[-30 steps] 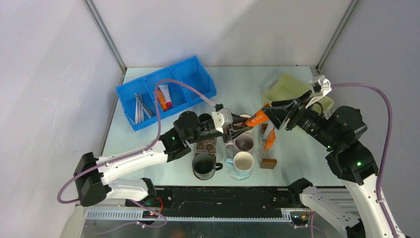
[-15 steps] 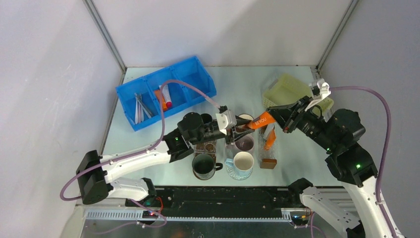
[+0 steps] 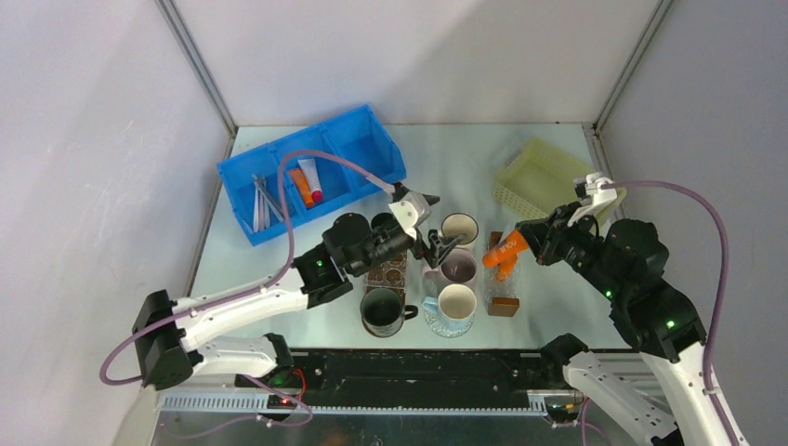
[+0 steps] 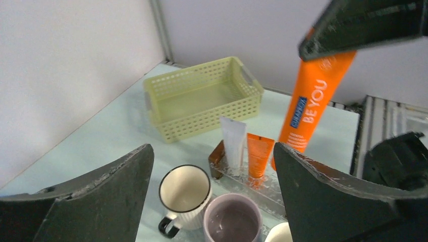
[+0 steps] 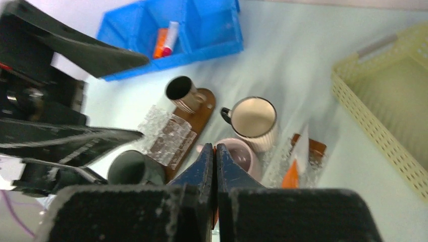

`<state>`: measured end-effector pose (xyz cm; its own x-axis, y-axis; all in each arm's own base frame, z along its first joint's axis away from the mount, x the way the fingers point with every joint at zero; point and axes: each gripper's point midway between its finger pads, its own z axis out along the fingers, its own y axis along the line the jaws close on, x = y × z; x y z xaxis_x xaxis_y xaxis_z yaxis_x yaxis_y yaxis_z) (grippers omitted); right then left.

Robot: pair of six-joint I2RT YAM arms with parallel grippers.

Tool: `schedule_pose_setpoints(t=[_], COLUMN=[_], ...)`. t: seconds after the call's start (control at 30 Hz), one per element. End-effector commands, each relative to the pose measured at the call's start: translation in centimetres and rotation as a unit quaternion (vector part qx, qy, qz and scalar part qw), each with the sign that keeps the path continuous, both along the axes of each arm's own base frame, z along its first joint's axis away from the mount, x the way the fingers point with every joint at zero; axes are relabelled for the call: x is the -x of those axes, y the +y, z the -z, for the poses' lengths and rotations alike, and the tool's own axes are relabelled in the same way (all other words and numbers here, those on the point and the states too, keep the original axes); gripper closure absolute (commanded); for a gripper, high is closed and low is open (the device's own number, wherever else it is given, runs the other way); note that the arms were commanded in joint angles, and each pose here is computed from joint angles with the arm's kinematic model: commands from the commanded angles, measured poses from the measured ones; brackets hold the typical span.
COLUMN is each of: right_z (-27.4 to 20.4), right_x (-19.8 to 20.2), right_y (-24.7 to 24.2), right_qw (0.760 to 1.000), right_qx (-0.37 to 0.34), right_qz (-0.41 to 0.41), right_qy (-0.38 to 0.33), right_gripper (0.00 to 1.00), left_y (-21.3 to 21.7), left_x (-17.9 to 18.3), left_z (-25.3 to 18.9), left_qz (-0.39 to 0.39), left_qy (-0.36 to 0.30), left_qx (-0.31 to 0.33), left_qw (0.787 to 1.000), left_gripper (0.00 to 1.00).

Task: Prepare toiletry sets of a toothbrush and toothpaste on the tray
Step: Pick up the toothpaste from the storage box, then place the toothpaste in the toothpaste holder.

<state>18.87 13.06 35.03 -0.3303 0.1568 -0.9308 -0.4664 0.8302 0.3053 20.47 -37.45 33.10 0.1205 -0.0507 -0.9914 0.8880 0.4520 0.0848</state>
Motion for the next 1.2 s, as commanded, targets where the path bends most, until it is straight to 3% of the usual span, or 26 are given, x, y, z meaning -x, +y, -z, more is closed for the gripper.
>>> schedule_pose_setpoints(t=[0.0,0.27,0.57,0.9,1.17], right_z=[2.1,6.8,10.0,12.5,14.1], right_x=[-0.8,-1.5,-2.1,-2.5,-2.5], right_y=[-1.6,-2.9,-3.7,-3.5,-3.4], right_qw=[0.998,0.991,0.982,0.978,0.977], right_qx=[0.024,0.064,0.083,0.091,0.094], right_qz=[0.052,0.114,0.165,0.183,0.186], right_qy=[0.011,0.039,0.038,0.044,0.048], right_gripper=[1.00,1.00,1.00,1.00,1.00], left_y=[3.7,9.8,17.1,20.2,20.8], left_x=[-2.6,-6.2,-8.7,-9.2,-9.4], left_z=[-1.1,0.9,2.6,3.9,4.3], left_qz=[-0.108,-0.241,-0.378,-0.424,-0.433], left_qy=[0.031,0.131,0.166,0.186,0.191], left_qx=[0.021,0.046,0.072,0.079,0.081], left_qw=[0.993,0.961,0.908,0.883,0.877], left_gripper=[0.04,0.00,0.00,0.00,0.00])
